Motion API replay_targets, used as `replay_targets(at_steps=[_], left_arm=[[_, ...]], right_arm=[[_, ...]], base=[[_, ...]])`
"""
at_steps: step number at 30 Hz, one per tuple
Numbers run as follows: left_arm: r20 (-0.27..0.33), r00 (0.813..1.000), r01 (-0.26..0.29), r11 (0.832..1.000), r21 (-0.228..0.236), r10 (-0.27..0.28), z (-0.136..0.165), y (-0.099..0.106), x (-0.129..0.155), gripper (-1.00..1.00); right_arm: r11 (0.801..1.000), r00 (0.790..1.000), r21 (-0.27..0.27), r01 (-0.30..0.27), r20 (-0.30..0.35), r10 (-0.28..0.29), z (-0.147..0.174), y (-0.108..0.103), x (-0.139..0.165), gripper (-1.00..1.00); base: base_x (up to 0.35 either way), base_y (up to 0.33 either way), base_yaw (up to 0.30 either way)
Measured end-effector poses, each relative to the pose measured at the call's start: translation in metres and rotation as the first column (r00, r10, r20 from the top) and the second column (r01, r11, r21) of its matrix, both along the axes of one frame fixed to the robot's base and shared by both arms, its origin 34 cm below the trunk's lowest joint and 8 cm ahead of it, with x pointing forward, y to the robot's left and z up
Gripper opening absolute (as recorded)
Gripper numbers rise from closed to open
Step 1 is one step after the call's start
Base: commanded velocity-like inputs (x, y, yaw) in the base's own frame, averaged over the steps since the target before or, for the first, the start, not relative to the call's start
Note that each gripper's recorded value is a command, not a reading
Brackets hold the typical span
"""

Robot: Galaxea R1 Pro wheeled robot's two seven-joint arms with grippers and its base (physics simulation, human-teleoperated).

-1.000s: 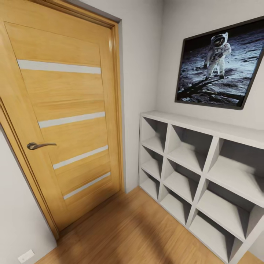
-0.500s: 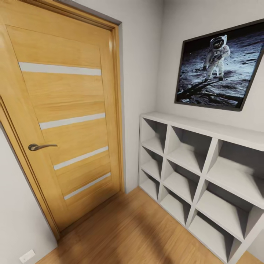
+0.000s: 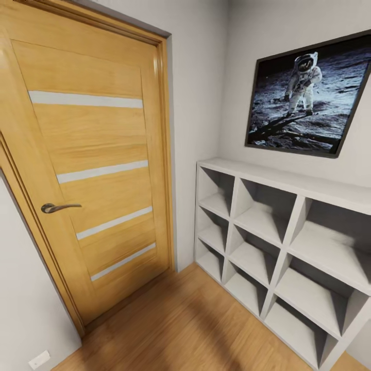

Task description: Attach the digital camera to the camera tripod in the bedroom.

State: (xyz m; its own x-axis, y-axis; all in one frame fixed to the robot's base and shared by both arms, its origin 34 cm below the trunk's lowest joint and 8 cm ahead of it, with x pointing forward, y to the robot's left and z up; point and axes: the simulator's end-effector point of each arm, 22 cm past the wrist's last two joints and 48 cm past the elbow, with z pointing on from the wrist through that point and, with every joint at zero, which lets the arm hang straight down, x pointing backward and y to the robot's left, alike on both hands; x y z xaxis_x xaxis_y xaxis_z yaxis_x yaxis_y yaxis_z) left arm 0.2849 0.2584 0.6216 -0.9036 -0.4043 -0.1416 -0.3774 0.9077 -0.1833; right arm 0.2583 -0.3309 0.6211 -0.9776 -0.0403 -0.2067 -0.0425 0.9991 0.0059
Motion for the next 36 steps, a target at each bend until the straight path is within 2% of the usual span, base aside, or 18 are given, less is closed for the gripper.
replay_targets(at_steps=[20, 28, 36], left_arm=[[-0.002, 1.000, 0.000, 1.000, 0.002, 0.000, 0.011, 0.001, -0.007, -1.00], [-0.030, 0.999, -0.011, 0.998, 0.064, 0.013, 0.008, 0.011, -0.013, -1.00], [-0.037, 0.999, -0.012, 0.997, 0.078, 0.015, 0.008, 0.014, -0.014, -1.00]], right_arm=[[1.000, 1.000, 0.000, 0.001, 0.000, -0.001, 0.011, 0.000, -0.007, 1.00], [1.000, 1.000, 0.000, 0.001, 0.000, -0.001, 0.011, 0.000, -0.007, 1.00], [1.000, 1.000, 0.000, 0.001, 0.000, -0.001, 0.011, 0.000, -0.007, 1.00]], base=[[0.000, 0.000, 0.000], [0.000, 0.000, 0.000], [0.000, 0.000, 0.000]])
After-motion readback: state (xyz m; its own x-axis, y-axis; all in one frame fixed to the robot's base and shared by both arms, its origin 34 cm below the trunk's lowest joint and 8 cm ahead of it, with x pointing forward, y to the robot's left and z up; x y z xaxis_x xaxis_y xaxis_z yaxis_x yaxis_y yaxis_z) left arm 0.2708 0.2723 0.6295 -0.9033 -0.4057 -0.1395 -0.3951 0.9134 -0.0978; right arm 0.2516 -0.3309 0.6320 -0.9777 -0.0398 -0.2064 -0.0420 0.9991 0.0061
